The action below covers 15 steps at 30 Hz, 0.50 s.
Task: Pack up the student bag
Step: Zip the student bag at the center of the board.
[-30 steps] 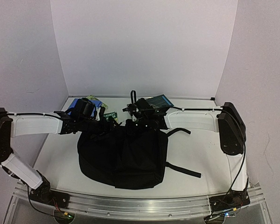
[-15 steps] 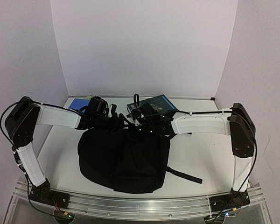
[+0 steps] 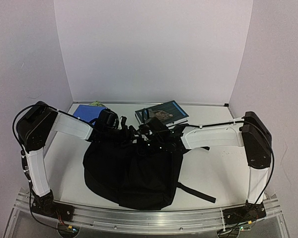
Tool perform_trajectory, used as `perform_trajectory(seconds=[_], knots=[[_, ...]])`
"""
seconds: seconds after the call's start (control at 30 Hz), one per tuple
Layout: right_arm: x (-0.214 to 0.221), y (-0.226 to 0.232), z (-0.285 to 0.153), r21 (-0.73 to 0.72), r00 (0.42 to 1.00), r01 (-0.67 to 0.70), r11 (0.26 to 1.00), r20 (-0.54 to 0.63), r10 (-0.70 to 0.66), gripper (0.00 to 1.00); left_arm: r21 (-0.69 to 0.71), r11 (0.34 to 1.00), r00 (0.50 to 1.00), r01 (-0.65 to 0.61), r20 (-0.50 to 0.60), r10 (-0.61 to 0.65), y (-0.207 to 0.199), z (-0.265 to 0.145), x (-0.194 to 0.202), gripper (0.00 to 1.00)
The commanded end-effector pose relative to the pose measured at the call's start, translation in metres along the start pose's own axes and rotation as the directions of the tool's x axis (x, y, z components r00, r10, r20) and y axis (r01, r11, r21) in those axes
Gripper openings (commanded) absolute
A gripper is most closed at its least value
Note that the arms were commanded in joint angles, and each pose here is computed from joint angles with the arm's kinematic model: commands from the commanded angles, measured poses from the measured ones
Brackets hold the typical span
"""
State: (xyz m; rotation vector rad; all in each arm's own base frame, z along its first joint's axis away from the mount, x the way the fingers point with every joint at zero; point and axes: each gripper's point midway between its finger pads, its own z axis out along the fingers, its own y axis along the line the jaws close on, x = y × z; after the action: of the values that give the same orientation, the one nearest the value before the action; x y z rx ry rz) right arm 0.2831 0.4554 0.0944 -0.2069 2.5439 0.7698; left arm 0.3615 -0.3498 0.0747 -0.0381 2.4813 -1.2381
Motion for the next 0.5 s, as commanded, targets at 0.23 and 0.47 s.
perform_trajectory(seconds=[0.23, 0.47], knots=[[0.034, 0.021, -0.019, -0.057, 0.998, -0.027, 0.998, -0.052, 0.024, 0.0, -0.033, 0.999, 0.999, 0.043, 0.002, -0.043, 0.029, 0.014, 0.002, 0.73], [0.038, 0.038, -0.037, -0.108, 0.998, -0.024, 0.994, -0.058, 0.018, 0.0, -0.046, 0.998, 0.999, 0.045, 0.0, -0.045, 0.033, 0.016, 0.003, 0.73]])
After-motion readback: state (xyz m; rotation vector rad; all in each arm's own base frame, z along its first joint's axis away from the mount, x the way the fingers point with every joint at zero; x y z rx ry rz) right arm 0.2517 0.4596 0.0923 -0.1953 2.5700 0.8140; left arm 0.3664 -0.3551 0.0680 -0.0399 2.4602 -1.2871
